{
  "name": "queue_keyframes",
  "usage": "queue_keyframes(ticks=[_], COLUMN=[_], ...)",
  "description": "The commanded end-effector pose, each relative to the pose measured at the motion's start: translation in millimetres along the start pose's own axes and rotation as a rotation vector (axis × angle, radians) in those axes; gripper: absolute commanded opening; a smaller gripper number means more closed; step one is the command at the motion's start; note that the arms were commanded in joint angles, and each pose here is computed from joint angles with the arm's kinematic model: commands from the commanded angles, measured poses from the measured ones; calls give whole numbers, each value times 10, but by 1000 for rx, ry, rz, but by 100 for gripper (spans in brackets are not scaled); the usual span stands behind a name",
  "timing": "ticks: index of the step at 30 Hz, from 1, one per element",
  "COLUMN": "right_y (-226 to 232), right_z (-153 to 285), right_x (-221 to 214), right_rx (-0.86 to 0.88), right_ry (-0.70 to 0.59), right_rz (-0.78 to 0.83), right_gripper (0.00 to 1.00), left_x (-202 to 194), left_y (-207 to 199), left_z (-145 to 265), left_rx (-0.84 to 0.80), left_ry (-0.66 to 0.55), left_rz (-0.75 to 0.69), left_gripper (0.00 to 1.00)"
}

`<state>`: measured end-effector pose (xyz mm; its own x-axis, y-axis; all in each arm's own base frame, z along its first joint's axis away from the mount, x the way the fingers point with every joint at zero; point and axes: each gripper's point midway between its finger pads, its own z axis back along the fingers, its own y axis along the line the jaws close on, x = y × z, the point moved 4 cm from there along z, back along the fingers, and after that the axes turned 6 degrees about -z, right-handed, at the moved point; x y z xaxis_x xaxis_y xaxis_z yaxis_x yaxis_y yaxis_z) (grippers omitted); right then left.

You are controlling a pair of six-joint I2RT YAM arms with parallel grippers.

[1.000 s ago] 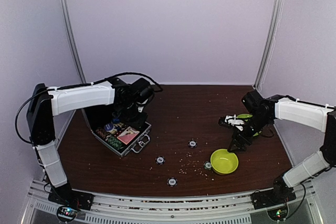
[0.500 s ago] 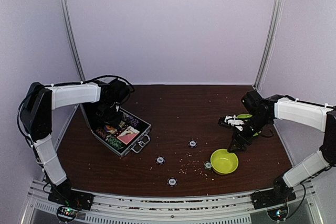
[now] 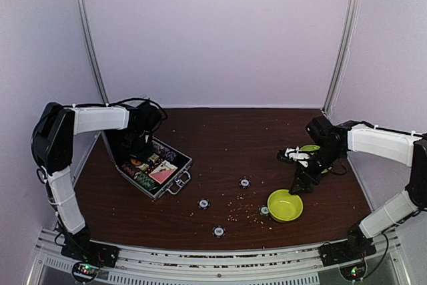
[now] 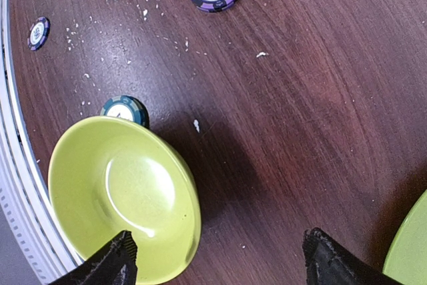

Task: Pack up texas hold em set

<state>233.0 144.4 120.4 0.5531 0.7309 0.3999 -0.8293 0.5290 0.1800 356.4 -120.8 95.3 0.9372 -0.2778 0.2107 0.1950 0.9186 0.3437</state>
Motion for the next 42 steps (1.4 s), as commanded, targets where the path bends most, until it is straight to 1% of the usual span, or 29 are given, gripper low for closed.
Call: queue_keyframes(ticks=[1, 8, 13, 20, 26, 29, 34, 42], right_y=[-16, -17, -18, -17, -13, -10, 4, 8], right_z=[23, 9, 9, -1, -2, 3, 18, 47], right_x=[36, 28, 32, 26, 30, 33, 48, 57], right_rx=[-9, -5, -5, -1, 1, 3, 5, 0], right_ry=[10, 17, 17, 21, 21, 20, 11, 3], right_rz=[8, 5, 6, 3, 3, 3, 7, 8], right_gripper=[87, 87, 87, 87, 87, 87, 87, 87], left_x=[136, 143, 137, 141, 149, 148, 130, 55], left_y=[41, 38, 61, 141, 88, -56, -386, -1169], left_z=[-9, -46, -10, 187, 427, 569, 830, 1287], left_rx=[14, 22, 26, 20, -47, -69, -155, -293], left_ry=[-36, -32, -36, -78, -135, -174, -232, -321], left_rz=[6, 2, 9, 32, 27, -36, -111, -320], left_gripper=[51, 56, 57, 57, 57, 57, 57, 57])
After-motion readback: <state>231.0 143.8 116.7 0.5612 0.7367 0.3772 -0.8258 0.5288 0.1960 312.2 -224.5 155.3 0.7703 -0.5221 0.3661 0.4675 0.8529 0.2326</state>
